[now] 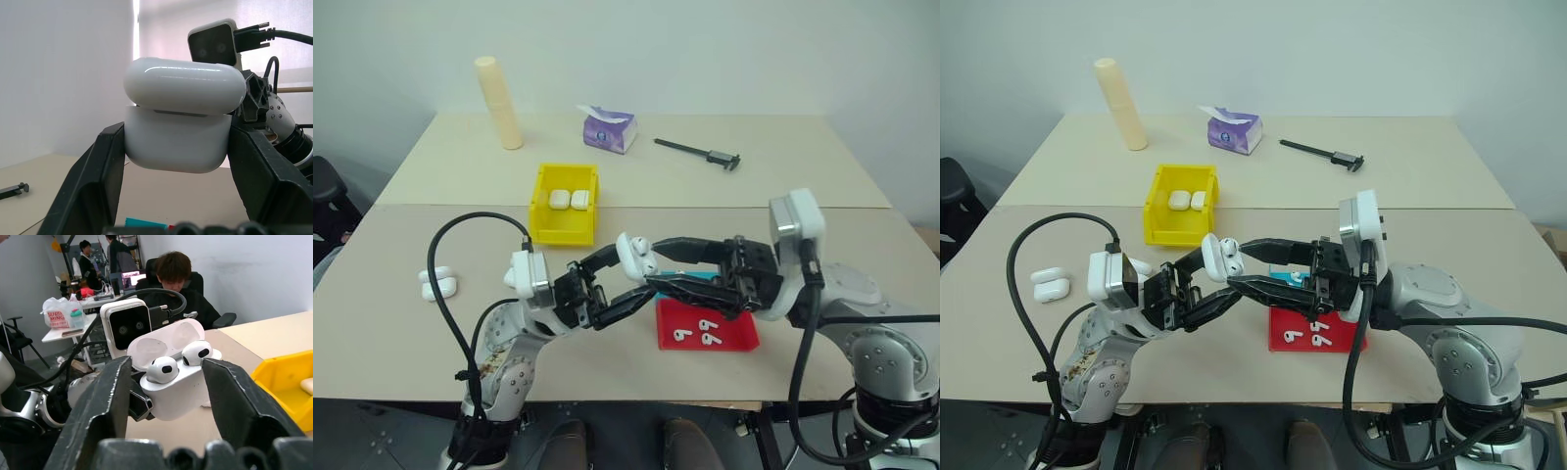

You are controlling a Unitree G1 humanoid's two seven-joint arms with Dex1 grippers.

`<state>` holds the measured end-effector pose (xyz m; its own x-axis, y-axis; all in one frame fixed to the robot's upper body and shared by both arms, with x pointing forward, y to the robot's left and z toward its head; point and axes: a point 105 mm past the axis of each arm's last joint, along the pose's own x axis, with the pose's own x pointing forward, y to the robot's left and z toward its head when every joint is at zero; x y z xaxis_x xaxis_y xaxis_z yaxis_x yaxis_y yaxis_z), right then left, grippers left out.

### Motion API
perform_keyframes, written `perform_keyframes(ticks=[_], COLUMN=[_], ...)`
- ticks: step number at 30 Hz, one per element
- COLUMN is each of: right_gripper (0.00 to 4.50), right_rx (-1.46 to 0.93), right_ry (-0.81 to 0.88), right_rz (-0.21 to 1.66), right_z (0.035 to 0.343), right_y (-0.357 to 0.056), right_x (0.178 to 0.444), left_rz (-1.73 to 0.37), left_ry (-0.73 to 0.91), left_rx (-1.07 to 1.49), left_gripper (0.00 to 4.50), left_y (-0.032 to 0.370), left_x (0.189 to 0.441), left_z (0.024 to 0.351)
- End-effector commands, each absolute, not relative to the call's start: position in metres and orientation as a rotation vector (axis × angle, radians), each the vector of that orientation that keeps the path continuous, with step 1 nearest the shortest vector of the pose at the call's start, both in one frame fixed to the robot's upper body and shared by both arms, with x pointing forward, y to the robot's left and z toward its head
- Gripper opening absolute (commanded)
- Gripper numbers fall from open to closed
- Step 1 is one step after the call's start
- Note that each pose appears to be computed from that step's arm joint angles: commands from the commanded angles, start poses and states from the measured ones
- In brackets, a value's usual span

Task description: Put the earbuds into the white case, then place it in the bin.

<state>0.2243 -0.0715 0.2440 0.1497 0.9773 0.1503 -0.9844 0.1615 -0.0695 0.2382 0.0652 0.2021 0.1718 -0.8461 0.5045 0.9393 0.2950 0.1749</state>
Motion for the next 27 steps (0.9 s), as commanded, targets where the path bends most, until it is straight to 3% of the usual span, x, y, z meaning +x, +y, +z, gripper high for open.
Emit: perform_keyframes(ticks=[1,10,13,18,19,27], right_gripper=[2.61,2.61,2.01,0.19,0.02,0.02], right_rx=[0.010,-0.085,-0.150,-0.287,-0.323,-0.576], right_ry=[-0.218,-0.228,-0.248,-0.241,-0.236,-0.227], right_rz=[1.430,1.413,1.359,1.392,1.400,1.377], right_z=[0.249,0.270,0.293,0.304,0.303,0.278], right_y=[-0.073,-0.098,-0.091,-0.064,-0.059,-0.040], right_x=[0.218,0.226,0.241,0.243,0.242,0.245], left_rz=[-1.280,-1.269,-1.255,-1.251,-1.247,-1.207], left_ry=[-0.623,-0.599,-0.580,-0.573,-0.566,-0.576], left_rx=[-0.176,-0.150,-0.129,-0.089,-0.077,-0.043], left_gripper=[2.85,2.85,2.85,2.85,2.85,2.85], left_y=[0.065,0.066,0.062,0.054,0.052,0.035], left_x=[0.235,0.250,0.260,0.271,0.274,0.289], left_z=[0.211,0.205,0.201,0.196,0.195,0.195])
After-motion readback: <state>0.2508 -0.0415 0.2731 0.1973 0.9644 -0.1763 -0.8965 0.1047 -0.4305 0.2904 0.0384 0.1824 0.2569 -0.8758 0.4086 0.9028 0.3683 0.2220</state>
